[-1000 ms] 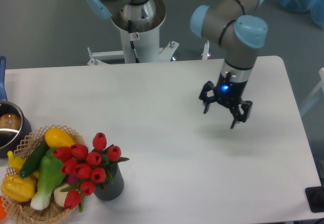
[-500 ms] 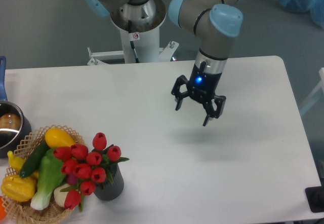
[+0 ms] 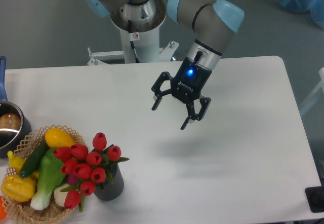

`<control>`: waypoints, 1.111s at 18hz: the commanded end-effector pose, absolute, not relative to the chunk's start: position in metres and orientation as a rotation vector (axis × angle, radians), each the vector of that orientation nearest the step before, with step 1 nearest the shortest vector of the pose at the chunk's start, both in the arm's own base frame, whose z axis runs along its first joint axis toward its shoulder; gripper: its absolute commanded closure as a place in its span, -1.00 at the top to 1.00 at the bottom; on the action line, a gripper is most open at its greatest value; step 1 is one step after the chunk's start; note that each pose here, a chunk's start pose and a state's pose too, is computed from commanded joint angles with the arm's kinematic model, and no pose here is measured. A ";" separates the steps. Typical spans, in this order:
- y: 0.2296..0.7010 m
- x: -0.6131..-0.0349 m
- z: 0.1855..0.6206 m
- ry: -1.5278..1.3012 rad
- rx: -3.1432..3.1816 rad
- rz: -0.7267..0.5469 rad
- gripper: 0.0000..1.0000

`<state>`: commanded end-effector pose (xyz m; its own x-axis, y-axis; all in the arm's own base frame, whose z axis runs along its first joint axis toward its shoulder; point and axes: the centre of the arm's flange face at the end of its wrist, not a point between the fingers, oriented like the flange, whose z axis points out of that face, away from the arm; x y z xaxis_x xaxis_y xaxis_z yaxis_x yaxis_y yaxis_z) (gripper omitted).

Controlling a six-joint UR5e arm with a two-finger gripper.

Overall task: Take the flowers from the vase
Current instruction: 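Lower the open gripper around the red tulip stems above the vase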

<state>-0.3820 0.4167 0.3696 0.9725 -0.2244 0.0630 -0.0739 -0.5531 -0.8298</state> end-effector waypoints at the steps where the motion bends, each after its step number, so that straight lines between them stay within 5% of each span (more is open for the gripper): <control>1: 0.418 -0.383 0.371 0.205 -2.155 -0.199 1.00; 6: 0.424 -0.384 0.379 0.174 -2.064 -0.265 1.00; 10: 0.481 -0.381 0.350 0.243 -2.041 -0.379 1.00; 20: 0.527 -0.370 0.327 0.314 -2.041 -0.442 1.00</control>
